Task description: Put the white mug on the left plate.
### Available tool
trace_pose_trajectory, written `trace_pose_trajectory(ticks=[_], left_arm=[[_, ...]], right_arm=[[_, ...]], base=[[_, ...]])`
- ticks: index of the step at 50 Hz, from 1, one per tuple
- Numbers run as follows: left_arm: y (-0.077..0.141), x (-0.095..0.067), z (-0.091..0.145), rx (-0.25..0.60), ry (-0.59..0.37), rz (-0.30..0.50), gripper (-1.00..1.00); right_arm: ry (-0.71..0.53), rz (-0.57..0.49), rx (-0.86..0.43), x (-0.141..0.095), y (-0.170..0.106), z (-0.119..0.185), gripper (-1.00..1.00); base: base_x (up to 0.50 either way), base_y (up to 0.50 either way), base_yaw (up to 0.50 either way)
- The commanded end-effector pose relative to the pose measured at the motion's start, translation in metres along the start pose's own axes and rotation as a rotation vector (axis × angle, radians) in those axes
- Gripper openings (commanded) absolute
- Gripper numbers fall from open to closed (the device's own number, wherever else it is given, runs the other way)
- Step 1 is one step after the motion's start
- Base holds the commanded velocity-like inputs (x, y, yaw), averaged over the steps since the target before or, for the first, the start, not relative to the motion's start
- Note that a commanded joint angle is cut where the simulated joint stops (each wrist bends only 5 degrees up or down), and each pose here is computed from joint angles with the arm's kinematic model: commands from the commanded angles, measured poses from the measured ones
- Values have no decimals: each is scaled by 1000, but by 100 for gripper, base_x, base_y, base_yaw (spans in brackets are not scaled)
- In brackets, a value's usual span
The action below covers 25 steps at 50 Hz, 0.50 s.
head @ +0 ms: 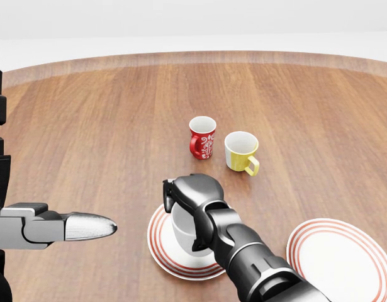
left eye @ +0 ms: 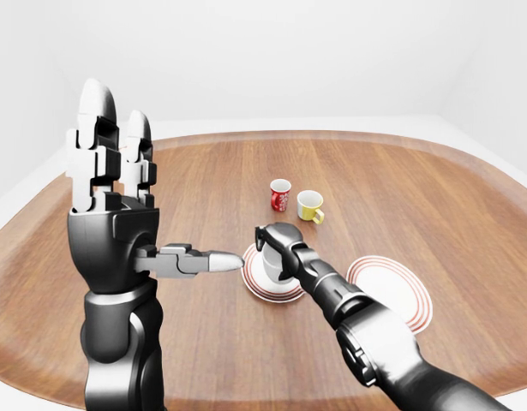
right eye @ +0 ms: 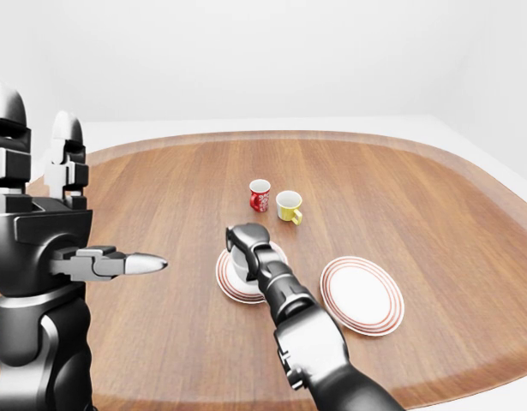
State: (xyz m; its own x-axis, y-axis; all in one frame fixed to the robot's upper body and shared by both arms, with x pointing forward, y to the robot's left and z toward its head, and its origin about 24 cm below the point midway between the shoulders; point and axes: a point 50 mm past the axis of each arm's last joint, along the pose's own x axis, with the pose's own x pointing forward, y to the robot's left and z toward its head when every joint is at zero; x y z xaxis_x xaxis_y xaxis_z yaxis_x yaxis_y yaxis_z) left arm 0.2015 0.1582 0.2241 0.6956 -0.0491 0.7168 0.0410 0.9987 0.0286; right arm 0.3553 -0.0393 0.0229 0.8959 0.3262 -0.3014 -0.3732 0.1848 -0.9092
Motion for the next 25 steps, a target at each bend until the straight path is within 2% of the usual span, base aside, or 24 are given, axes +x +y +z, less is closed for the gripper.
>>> trace_pose_trajectory(ticks=[1,25], left_arm=[[0,0,0,0,0,0,98],[1,0,-1,1,3,2,98]], right_arm=[[3,-10,12,0,0,0,-100],[5,-19,19,-1,4,0,-100]], base=[[0,0,0],[0,0,0]])
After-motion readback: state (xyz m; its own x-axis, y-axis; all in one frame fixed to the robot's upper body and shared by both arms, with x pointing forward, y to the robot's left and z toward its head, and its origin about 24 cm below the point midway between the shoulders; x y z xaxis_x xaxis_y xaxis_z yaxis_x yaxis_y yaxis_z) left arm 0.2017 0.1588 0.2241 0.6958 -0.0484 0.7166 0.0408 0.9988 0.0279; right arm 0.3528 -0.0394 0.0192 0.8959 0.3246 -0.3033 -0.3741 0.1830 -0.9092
